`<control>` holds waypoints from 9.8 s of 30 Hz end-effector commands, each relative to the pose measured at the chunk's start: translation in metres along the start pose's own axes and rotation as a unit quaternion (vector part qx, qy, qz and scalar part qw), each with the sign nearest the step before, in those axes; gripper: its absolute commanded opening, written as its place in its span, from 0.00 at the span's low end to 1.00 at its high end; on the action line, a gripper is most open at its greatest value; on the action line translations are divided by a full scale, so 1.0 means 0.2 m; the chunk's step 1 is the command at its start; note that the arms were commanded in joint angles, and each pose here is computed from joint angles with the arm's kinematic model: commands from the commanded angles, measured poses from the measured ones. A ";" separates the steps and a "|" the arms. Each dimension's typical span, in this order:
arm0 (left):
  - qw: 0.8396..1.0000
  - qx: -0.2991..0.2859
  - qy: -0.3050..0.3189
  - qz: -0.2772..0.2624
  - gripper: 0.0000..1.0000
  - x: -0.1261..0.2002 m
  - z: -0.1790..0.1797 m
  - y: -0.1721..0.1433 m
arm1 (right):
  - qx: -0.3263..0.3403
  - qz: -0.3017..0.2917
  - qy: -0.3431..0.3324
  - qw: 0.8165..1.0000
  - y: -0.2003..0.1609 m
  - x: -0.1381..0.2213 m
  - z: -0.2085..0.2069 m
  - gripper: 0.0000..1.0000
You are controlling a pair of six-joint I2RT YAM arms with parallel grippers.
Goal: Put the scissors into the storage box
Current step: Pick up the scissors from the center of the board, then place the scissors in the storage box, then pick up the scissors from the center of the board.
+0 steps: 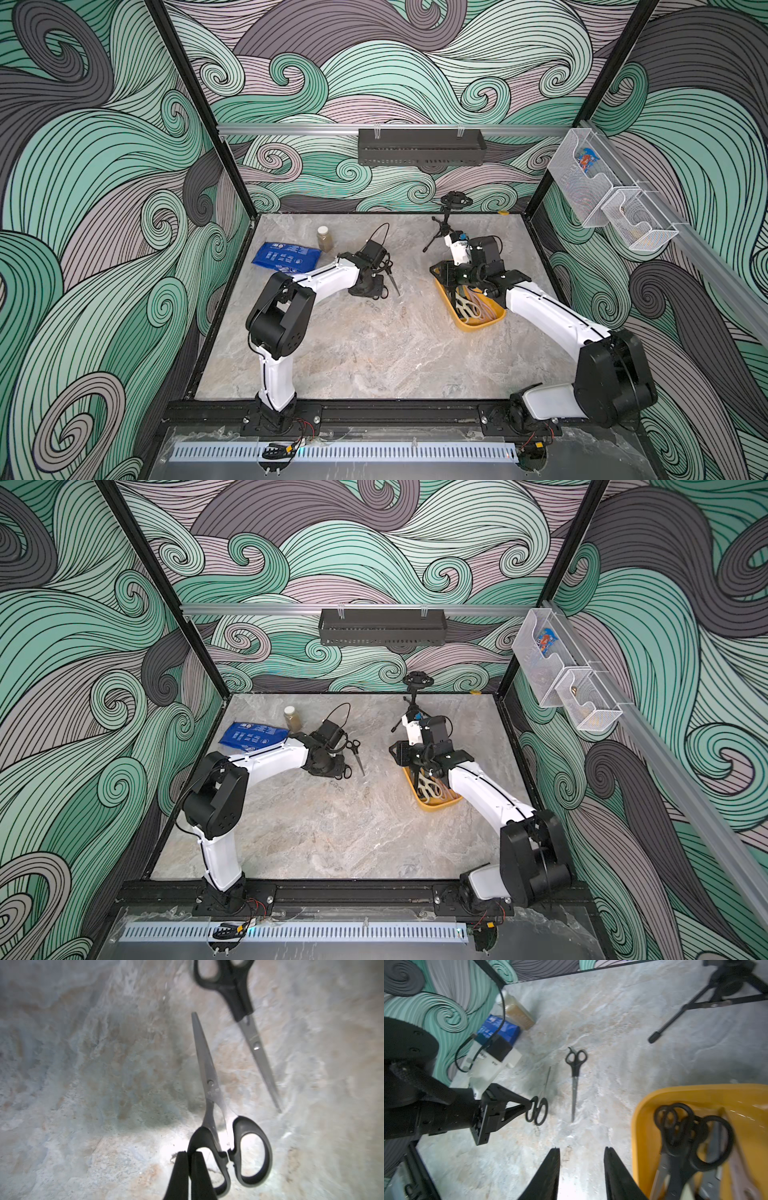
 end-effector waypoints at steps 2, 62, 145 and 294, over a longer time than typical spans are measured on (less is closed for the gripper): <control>0.998 0.015 -0.061 -0.031 0.00 0.08 -0.07 0.03 | -0.008 0.023 0.081 0.996 -0.08 -0.07 0.14 0.39; 0.979 0.074 -0.168 -0.091 0.57 0.31 -0.14 0.01 | -0.098 0.085 0.203 0.971 -0.20 -0.42 0.29 0.05; 0.996 0.020 0.080 -0.040 0.41 -0.33 0.12 0.53 | -0.144 -0.055 -0.107 0.982 0.02 0.28 -0.58 0.39; 0.975 -0.018 -0.144 -0.167 0.00 0.36 -0.21 0.22 | -0.061 0.077 0.172 0.980 -0.13 -0.20 0.36 0.42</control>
Point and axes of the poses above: each gripper's point midway between its finger pads, its own x axis back along the fingers, its own z axis along the line the jaws close on, y = z × x, the point moved 1 cm from there along x, back along the fingers, and after that the axes turned 5 degrees about -x, right-handed, at the moved point
